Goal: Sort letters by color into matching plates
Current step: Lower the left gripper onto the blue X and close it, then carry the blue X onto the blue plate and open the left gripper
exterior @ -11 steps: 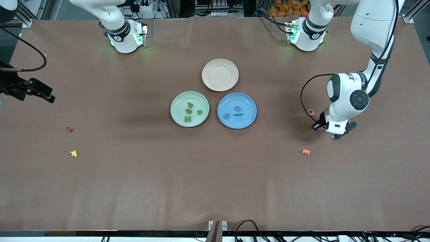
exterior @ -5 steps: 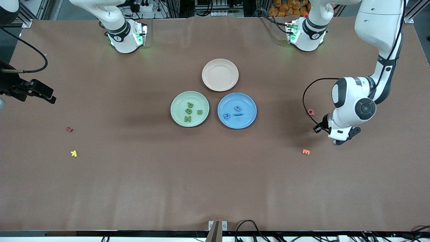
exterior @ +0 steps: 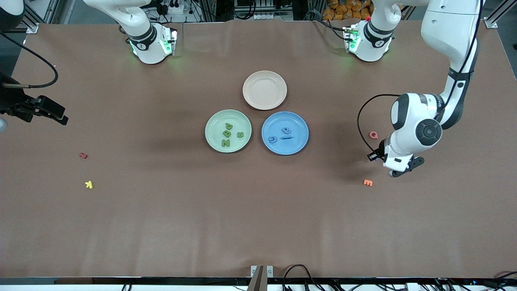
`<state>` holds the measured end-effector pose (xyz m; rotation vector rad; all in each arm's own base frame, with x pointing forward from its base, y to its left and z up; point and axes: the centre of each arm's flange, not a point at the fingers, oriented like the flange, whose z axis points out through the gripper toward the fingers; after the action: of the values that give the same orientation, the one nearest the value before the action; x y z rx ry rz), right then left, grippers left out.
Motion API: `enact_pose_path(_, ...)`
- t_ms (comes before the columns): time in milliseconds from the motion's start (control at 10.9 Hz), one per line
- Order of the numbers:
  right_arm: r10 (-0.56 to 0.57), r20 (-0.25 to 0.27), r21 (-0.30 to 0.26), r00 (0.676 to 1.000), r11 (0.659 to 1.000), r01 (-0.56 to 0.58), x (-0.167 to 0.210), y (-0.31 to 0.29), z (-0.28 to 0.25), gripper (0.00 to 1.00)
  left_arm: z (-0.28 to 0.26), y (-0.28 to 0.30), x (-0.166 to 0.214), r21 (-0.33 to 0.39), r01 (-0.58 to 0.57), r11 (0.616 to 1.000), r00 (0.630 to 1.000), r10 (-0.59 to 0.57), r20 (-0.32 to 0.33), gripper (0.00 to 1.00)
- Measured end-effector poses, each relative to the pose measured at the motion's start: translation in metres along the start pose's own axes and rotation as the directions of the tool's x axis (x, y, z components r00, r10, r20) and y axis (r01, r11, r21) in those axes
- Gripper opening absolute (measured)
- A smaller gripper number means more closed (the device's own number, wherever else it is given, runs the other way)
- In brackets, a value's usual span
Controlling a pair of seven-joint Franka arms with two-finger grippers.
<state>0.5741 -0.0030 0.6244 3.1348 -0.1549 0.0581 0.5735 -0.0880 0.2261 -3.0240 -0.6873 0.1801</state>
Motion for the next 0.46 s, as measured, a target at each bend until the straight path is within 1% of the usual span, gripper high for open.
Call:
enact_pose_path(276, -0.001, 0.000, 0.000, 1.000, 1.000, 0.001, 0.000, -0.001, 0.000, 1.00, -0.018, 0.038, -0.011, -0.037, -0.064, 0.997, 0.998, 0.063, -0.026, 0.29)
enact_pose_path(368, -0.001, 0.000, 0.000, 1.000, 1.000, 0.001, 0.000, -0.001, 0.000, 1.00, -0.026, 0.061, -0.023, -0.056, -0.106, 0.993, 0.994, 0.104, -0.036, 0.29)
enact_pose_path(460, -0.002, 0.001, 0.000, 1.000, 1.000, 0.002, 0.000, -0.001, 0.000, 1.00, -0.035, 0.093, -0.048, -0.075, -0.167, 0.983, 0.986, 0.165, -0.035, 0.29)
